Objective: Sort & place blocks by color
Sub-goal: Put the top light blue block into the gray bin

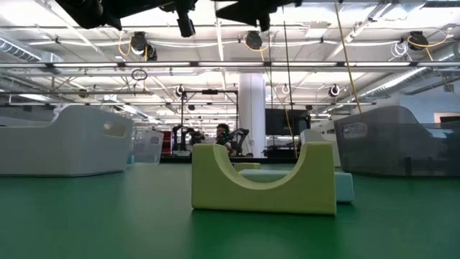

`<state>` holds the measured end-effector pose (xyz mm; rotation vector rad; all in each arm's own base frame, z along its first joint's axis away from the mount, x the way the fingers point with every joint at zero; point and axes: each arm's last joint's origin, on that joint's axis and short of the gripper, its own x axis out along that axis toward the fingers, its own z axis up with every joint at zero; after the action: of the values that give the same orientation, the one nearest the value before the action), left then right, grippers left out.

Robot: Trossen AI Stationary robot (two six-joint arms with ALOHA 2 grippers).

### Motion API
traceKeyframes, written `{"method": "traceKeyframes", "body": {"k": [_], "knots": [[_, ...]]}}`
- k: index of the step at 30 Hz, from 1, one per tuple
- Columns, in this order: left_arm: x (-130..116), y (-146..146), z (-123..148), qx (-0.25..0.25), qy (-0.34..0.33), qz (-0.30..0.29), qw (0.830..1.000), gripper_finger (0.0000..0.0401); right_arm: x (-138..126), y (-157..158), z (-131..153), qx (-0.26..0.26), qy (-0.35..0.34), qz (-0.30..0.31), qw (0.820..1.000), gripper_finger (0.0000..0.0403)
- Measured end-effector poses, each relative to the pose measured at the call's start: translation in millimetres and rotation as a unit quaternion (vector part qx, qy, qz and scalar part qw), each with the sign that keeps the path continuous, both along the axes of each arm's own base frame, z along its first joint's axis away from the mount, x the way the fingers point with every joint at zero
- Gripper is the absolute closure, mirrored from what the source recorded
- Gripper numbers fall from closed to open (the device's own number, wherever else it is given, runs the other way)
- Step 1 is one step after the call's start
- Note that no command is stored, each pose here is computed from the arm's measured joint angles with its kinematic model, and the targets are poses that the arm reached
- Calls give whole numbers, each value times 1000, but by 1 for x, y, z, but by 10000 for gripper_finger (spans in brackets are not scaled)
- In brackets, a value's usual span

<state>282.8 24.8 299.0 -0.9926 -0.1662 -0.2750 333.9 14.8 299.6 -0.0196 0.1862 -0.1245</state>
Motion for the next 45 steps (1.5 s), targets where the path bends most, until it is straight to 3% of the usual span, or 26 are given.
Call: {"method": "traceKeyframes", "body": {"k": [6,13,21,24,27,35,38,45], "knots": [[1,1,-11,-6,63,-70,995,246,-26,0,0,65,96,-14,993,174],[-7,2,-28,-24,181,-153,971,259,-49,6,-1,155,169,-10,973,175],[-50,-8,-28,-28,315,-183,931,251,-54,14,-10,160,214,-28,963,175],[-73,-13,-28,-32,372,-163,913,255,-54,18,-10,155,213,-28,964,175],[-95,-21,-34,-32,448,-125,884,259,-52,21,-15,151,223,-27,963,175],[-131,-35,-56,-13,627,-4,779,249,-32,24,-53,122,296,-47,946,175],[-130,-39,-62,-4,654,26,756,252,-22,25,-73,104,321,-57,940,175],[-118,-46,-76,12,687,63,724,245,-8,26,-105,90,363,-61,926,175]]}}
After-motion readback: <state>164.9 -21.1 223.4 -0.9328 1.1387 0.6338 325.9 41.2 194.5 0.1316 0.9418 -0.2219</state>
